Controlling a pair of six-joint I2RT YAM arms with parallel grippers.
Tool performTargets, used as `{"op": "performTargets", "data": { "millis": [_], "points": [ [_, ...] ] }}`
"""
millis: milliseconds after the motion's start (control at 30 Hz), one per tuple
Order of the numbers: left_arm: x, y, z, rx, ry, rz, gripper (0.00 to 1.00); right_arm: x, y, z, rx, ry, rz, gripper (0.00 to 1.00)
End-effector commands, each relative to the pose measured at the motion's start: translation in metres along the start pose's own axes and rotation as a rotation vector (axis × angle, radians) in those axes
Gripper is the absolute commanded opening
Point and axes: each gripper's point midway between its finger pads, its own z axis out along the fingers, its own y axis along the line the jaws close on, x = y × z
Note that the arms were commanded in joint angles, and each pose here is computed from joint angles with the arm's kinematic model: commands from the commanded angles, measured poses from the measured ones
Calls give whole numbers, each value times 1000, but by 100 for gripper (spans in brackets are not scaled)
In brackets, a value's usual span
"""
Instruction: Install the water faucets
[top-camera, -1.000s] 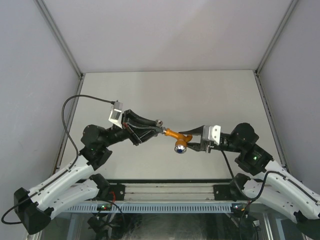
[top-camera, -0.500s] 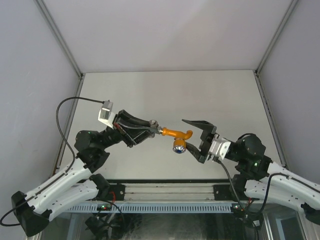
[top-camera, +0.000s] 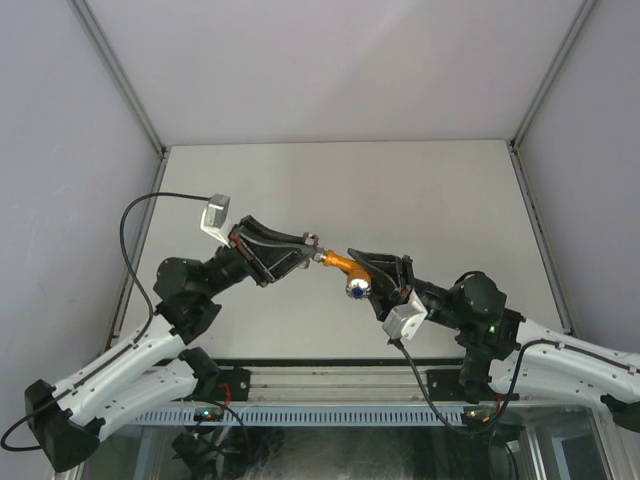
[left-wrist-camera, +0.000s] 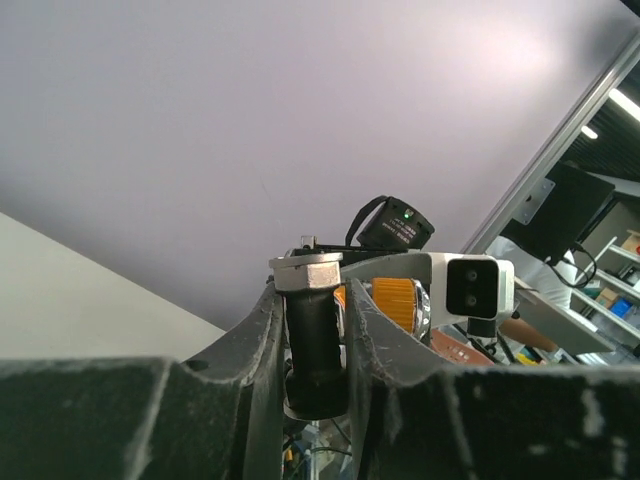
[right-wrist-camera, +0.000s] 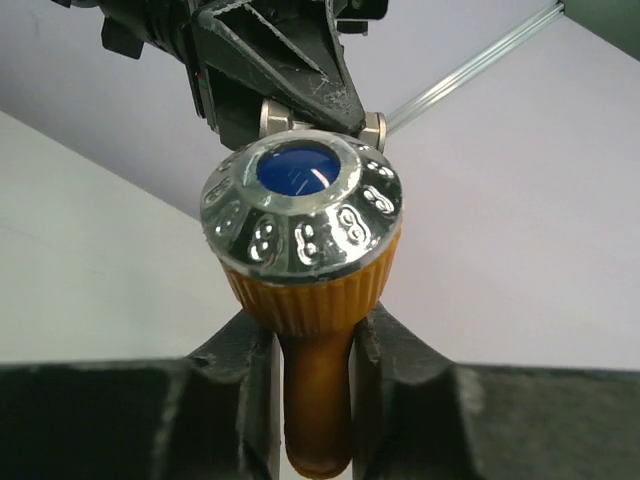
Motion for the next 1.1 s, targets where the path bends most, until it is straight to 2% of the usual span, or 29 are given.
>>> {"op": "performTargets", "data": {
  "millis": [0,133,300,333,367,500,533,600,633,733,800,1067],
  "points": [
    [5,-7,-2,59,19,76,0,-30,-29,-1,71,-88,145,2],
    [11,-11,-2,100,48,98,0,-33,-33,-1,52,-101,312,0],
    [18,-19,0,148,108,81,2,-30,-43,-5,70,-118,418,0],
    [19,-20,1,152,118,65,9,-28,-44,-6,70,-110,417,0],
    [19,-21,1,157,124,54,20,-27,-43,-6,63,-103,408,0],
    [20,-19,2,145,126,19,34,-23,-41,-7,58,-82,365,0],
    [20,-19,3,143,126,15,34,-22,-42,-7,66,-74,368,0],
    [21,-20,2,153,136,29,33,-21,-47,-7,90,-66,414,0],
    [22,-20,2,158,140,45,29,-21,-50,-7,103,-63,457,0],
    [25,-22,0,187,159,105,9,-25,-53,-6,93,-75,607,0],
    [27,-24,-2,210,171,161,1,-29,-51,-6,52,-88,691,0],
    [33,-29,-8,303,205,418,0,-23,-54,-8,19,-37,1184,0]
  ]
}}
